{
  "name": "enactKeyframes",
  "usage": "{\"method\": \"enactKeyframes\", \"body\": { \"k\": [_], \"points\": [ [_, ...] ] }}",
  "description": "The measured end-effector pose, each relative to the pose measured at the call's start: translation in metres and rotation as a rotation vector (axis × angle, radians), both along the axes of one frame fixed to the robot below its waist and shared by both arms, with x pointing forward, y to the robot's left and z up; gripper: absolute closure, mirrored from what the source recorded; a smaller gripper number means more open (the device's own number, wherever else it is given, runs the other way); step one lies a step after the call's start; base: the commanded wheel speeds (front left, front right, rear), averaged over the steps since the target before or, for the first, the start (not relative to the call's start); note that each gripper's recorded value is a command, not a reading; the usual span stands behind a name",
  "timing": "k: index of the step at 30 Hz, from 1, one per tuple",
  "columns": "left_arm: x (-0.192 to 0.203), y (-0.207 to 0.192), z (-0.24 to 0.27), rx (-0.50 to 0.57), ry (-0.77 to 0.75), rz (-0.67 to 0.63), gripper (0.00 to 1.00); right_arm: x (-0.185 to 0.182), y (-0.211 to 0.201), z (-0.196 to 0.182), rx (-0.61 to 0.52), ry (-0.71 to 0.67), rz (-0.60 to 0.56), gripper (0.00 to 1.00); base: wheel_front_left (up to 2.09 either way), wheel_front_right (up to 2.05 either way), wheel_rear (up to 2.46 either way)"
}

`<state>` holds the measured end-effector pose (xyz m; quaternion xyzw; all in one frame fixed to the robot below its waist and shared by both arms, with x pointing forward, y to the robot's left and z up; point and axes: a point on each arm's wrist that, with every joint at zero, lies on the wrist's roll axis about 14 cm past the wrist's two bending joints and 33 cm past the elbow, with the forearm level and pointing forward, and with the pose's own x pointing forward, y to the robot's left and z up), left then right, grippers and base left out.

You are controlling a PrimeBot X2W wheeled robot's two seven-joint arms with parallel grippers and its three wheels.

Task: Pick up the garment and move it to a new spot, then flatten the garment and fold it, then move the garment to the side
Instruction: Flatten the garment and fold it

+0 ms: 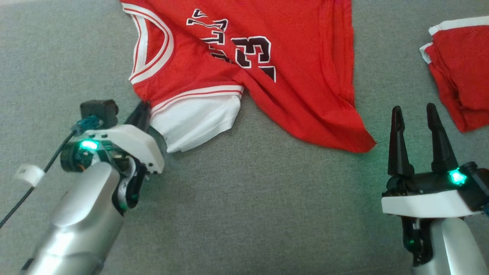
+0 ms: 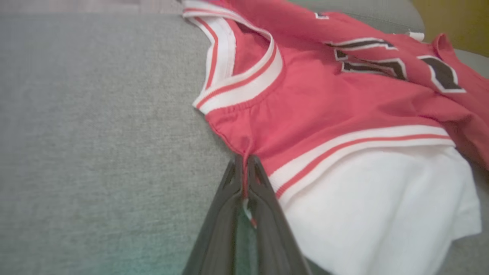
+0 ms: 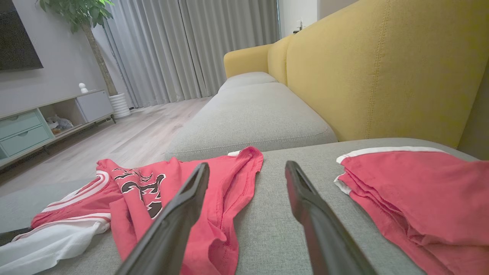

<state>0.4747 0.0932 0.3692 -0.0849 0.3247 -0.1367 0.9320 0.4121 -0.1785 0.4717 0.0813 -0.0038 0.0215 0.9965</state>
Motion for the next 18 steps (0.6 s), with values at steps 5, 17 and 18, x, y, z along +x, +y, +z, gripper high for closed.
{"method": "enactKeyframes", "body": {
  "k": [5, 17, 18],
  "points": [
    [0.029, 0.031, 0.024, 0.084, -0.176, 0.034, 1.00, 0.000, 0.003, -0.001, 0.002, 0.002, 0.008, 0.00, 0.00, 0.00, 0.00],
    [0.099, 0.045, 0.066, 0.346, -0.344, -0.122, 0.00, 0.006, 0.005, -0.005, 0.000, 0.010, 0.016, 0.00, 0.00, 0.00, 0.00],
    [0.101, 0.047, 0.068, 0.356, -0.350, -0.117, 0.00, 0.006, 0.005, -0.004, 0.000, 0.009, 0.016, 0.00, 0.00, 0.00, 0.00]
  ]
}}
